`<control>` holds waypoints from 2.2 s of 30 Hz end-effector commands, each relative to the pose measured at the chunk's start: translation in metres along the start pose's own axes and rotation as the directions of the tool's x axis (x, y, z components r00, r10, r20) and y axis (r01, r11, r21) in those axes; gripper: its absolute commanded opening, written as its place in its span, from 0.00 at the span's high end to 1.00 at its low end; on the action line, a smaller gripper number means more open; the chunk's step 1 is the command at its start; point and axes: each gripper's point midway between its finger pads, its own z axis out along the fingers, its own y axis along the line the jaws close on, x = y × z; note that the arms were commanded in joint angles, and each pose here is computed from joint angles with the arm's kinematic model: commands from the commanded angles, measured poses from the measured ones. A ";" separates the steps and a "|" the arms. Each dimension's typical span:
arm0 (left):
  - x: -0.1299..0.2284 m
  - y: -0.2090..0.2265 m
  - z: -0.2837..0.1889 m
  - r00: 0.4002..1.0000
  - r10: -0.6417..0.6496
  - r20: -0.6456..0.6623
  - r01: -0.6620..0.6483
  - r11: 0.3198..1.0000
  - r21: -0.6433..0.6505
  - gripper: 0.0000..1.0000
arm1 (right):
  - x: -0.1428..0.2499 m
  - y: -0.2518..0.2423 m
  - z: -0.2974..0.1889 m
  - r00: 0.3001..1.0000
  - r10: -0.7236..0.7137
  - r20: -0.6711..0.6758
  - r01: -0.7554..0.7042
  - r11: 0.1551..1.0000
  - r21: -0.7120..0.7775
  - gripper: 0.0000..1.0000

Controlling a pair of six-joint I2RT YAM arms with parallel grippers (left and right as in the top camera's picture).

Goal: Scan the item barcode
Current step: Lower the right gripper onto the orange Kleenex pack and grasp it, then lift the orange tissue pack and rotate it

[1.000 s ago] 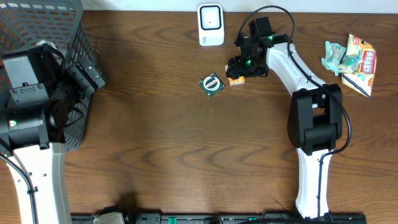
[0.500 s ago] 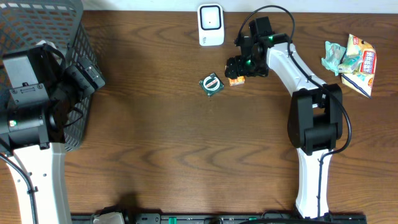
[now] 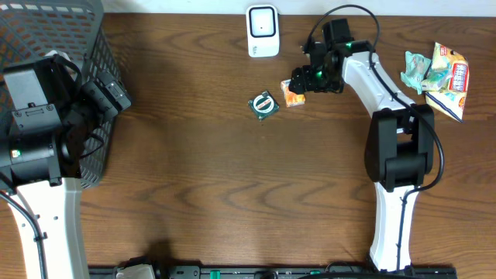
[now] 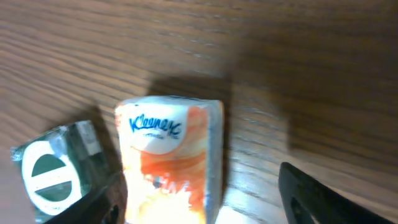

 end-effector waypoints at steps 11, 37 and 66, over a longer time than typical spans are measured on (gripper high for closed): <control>-0.001 0.003 0.000 1.000 0.010 0.003 -0.009 1.000 -0.013 0.02 | 0.009 0.014 0.016 1.000 0.012 -0.017 -0.014 0.992 -0.126 0.43; -0.001 0.003 0.000 1.000 0.010 0.003 -0.010 1.000 -0.012 0.02 | 0.010 0.048 -0.012 0.995 0.095 0.015 -0.074 0.854 -0.514 0.99; -0.001 0.003 0.000 1.000 0.010 0.003 -0.009 1.000 -0.013 0.02 | 0.033 0.155 -0.179 0.940 -0.090 0.328 0.338 0.353 -0.872 0.99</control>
